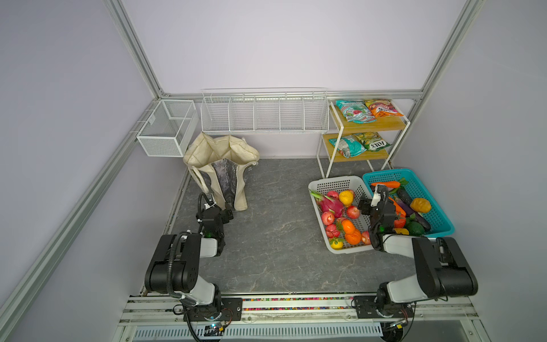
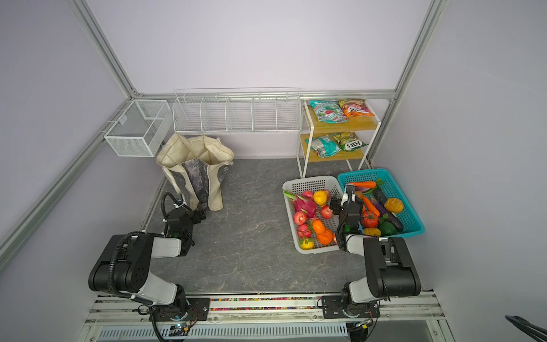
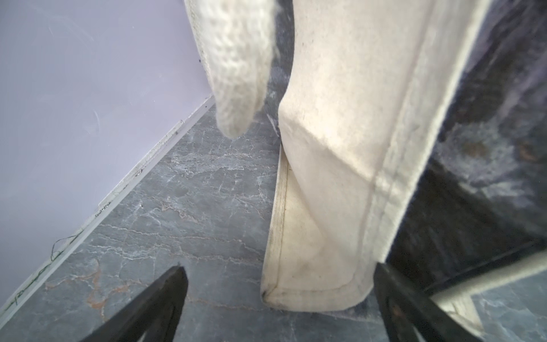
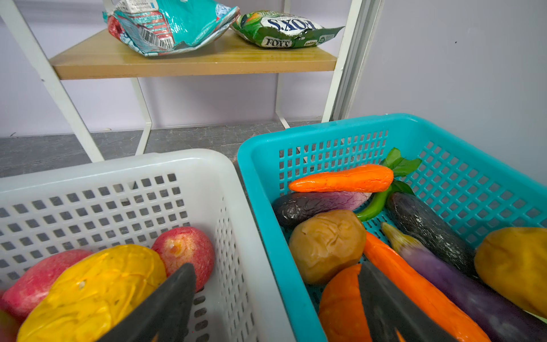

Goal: Place the food into the grocery bag and tie it
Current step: 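Reach left gripper to the tote handle while right gripper moves over fruit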

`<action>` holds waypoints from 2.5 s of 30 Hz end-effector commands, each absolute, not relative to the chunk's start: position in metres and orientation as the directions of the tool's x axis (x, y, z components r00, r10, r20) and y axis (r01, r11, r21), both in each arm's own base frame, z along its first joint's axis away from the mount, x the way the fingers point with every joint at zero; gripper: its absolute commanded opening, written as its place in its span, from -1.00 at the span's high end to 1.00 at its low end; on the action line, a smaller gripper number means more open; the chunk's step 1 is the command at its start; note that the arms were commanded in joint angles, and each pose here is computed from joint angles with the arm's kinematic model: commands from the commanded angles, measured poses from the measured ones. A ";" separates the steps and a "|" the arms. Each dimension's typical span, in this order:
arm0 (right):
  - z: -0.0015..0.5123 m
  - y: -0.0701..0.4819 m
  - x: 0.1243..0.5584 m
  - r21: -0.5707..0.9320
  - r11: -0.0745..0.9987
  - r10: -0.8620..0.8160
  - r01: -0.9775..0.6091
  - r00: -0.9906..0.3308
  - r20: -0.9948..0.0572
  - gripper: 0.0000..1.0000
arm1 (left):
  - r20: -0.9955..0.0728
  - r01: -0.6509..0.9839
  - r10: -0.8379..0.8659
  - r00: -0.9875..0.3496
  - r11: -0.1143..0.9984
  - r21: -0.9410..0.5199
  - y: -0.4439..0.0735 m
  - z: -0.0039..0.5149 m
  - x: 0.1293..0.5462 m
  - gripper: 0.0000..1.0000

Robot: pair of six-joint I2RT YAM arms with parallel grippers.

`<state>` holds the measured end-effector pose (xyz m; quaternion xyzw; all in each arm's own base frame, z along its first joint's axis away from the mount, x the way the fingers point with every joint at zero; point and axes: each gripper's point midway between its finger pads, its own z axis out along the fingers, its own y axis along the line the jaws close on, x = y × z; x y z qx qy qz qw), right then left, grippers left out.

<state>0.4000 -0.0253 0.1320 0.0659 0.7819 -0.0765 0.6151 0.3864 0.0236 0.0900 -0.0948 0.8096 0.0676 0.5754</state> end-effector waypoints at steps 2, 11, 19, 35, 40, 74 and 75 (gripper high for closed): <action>0.096 -0.024 0.392 -0.068 0.984 -0.005 0.167 -0.349 -0.937 -0.76 | -0.972 -0.242 -0.055 -0.227 0.970 0.002 0.024 0.118 0.400 -0.99; 0.118 -0.024 0.393 -0.059 0.988 0.001 0.144 -0.384 -0.924 -0.76 | -0.965 -0.204 0.010 -0.263 0.977 0.066 0.010 0.142 0.402 -0.95; 0.164 -0.027 0.379 0.075 0.962 0.192 0.263 -0.456 -0.869 -0.78 | -0.933 -0.119 0.044 -0.357 0.989 0.092 -0.026 0.169 0.363 -0.93; 0.235 0.071 0.355 0.466 0.855 0.505 0.227 -0.570 -0.648 -0.91 | -0.750 -0.459 -0.486 -0.448 0.846 -0.273 0.006 0.218 0.225 -0.99; 0.246 0.120 0.357 0.512 0.845 0.481 0.153 -0.634 -0.605 -0.92 | -0.713 -0.482 -0.560 -0.421 0.804 -0.347 -0.002 0.260 0.240 -0.99; 0.271 0.205 0.329 0.470 0.880 0.274 -0.074 -0.728 -0.628 -0.92 | -0.181 -0.659 -0.947 -0.264 0.315 -0.684 0.030 0.274 0.440 -0.70; 0.272 0.203 0.329 0.466 0.882 0.277 -0.069 -0.725 -0.631 -0.91 | -0.175 -0.669 -0.949 -0.263 0.310 -0.675 0.032 0.268 0.440 -0.67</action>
